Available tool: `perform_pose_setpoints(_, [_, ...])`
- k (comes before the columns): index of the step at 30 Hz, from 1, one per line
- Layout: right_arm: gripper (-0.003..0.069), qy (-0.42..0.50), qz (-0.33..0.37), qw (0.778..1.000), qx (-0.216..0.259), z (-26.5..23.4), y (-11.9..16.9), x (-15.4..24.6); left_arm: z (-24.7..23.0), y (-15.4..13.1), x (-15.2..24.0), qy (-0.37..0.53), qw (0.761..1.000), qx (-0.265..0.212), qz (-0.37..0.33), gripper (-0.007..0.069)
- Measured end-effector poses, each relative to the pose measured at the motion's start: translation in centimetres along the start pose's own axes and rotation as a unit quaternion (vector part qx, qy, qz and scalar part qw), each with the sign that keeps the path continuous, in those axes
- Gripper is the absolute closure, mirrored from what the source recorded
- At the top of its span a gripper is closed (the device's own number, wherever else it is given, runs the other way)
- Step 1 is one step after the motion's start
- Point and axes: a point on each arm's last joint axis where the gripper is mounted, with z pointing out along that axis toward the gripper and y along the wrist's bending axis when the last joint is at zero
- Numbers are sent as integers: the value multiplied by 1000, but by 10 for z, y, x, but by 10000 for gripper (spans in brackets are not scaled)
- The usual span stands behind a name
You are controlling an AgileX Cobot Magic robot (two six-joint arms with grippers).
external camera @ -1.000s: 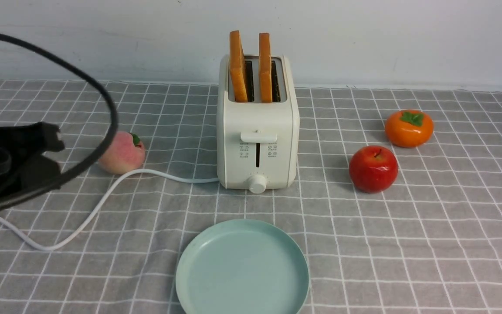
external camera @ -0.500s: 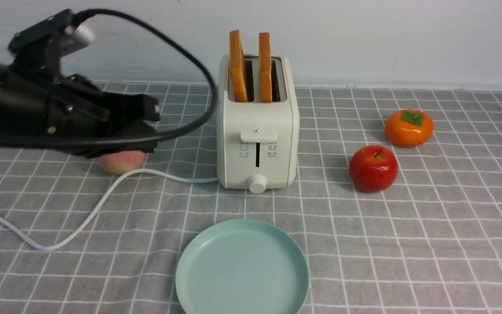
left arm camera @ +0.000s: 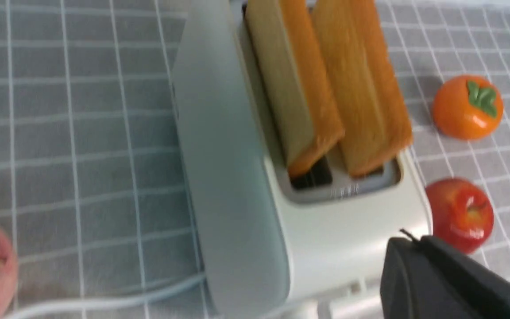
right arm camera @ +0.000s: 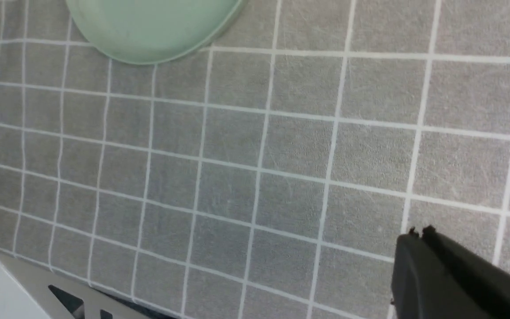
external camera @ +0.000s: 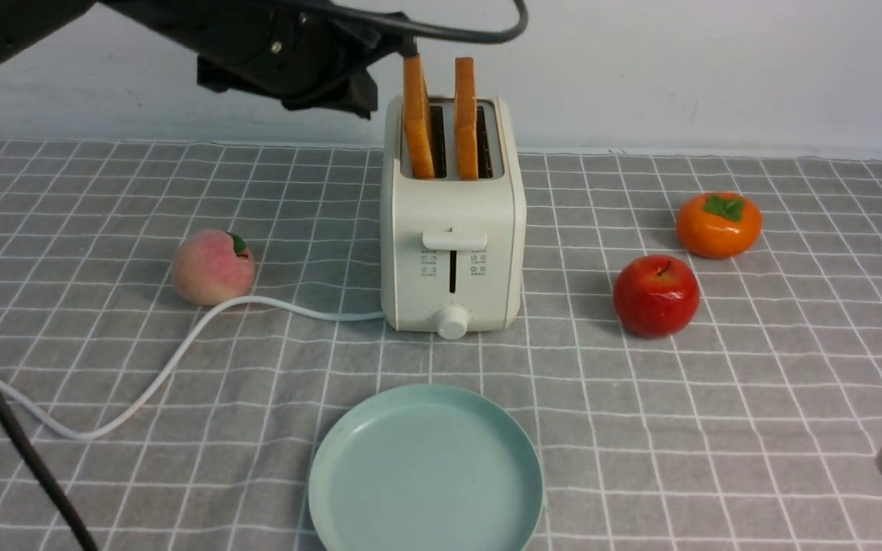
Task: Take toasted bread from bread machine on grey coffee table place on plate.
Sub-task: 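Reach for a toast slice standing in the toaster with the left gripper, then place the slice of bread on the plate with the left gripper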
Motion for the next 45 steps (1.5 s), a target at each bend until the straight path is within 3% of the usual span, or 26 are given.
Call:
perform_pose_setpoints(3, [669,-10,-3,1000,-2,0,0,-2,19,0,-11,-32,999,7,0,545])
perform_pose_setpoints(8, [666,-13,-4,1000,-2,0,0,-2,60,10,-11,-66,998,6,0,284])
perform_pose_setpoints(11, [664,-14,-4,1000,-2,0,0,-3,79,15,-6,-74,997,4,-5,187])
perform_pose_setpoints(15, [660,-14,-4,1000,-2,0,0,-3,98,22,0,-71,997,0,-8,151])
perform_pose_setpoints(18, [659,-14,-4,1000,-2,0,0,-3,106,25,4,-70,998,-3,-8,157])
perform_pose_setpoints(21, [657,-14,-4,1000,-2,0,0,-3,114,28,8,-64,998,-7,-8,223])
perform_pose_setpoints(22, [657,-14,-4,1000,-2,0,0,-3,116,29,9,-63,998,-8,-7,349])
perform_pose_setpoints(25, [656,-14,-4,1000,-2,0,0,-3,109,26,5,-71,997,-6,-1,547])
perform_pose_setpoints(30, [655,-20,-4,1000,-3,0,1,-4,71,11,-17,-125,992,9,12,553])
perform_pose_setpoints(35, [655,-33,-4,999,-4,0,1,-6,-16,-15,-44,-183,982,35,26,553])
perform_pose_setpoints(40, [654,-35,-4,999,-4,0,1,-6,-80,-24,-35,-133,990,26,41,553])
perform_pose_setpoints(45, [653,-37,-4,999,-4,0,1,-7,-85,-12,3,-37,999,7,30,553])
